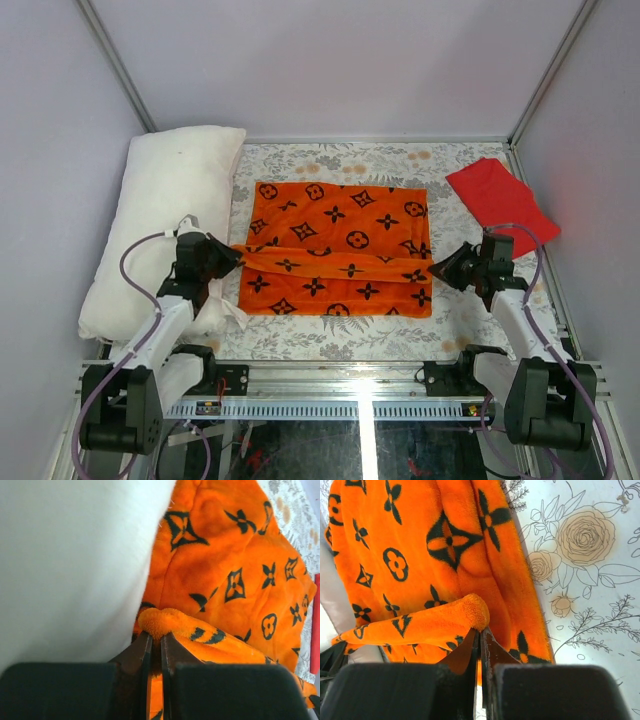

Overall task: Remove the pillowcase from the pillow
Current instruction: Fold the pillowcase.

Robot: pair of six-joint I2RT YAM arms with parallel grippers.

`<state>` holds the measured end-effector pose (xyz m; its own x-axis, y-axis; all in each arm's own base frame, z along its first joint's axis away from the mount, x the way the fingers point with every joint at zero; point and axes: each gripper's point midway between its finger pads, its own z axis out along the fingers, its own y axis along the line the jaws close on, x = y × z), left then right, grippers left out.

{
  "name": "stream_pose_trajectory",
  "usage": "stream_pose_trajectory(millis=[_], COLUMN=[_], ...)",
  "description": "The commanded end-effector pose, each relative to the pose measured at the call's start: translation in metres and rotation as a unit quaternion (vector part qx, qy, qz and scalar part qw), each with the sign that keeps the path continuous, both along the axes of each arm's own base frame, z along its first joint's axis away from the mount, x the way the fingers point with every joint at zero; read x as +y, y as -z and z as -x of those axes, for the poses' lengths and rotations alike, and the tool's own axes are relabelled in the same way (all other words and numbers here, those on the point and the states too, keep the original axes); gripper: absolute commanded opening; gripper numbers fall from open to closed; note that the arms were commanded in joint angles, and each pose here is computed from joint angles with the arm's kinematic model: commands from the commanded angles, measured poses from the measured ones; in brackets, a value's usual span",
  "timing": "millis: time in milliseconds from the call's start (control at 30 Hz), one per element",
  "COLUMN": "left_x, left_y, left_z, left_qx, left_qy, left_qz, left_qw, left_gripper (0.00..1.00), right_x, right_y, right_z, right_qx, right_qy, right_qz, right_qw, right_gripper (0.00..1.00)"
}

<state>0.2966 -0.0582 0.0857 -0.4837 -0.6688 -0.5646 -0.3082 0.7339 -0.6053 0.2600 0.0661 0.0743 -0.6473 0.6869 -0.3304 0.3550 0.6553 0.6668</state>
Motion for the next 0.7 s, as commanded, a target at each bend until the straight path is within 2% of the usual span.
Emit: stream_pose_trajectory(millis=[0,233,367,467,667], left_x=[0.018,0.006,0.003,0.010,0.006], left_y=[-0.001,-0.045,-0.052,-0.036,0.017], left_z=[0.006,-0.009,-0.009,-0.002,0.027], left_qx=[-0.005,-0.035,-0.034,-0.020,0.041], left_qy=[-0.040,-0.015,-0.007,-0.017,-0.018], left_qz=[-0.023,-0.005,-0.008,-0.025,-0.012], left_qw=[0.999,0.999,0.999,0.999,0.999], left_gripper=[0.00,0.00,0.00,0.00,0.00], right_x=[-0.022,-0.041,-0.046,-0.048,-0.045], right_y=[-0.011,-0.093,-0.135,-0.121,-0.031], right_z=[-0.016,-0.054,-0.061,-0.049,-0.005], right_qx=[-0.028,-0.111,-0.146,-0.128,-0.027], right_qy=[0.038,0.069,0.065,0.056,0.039], right_qz=[0.045,0.084,0.106,0.125,0.131], right_qw=[0.998,0.988,0.981,0.982,0.990], right_gripper=[0.00,0.00,0.00,0.00,0.00])
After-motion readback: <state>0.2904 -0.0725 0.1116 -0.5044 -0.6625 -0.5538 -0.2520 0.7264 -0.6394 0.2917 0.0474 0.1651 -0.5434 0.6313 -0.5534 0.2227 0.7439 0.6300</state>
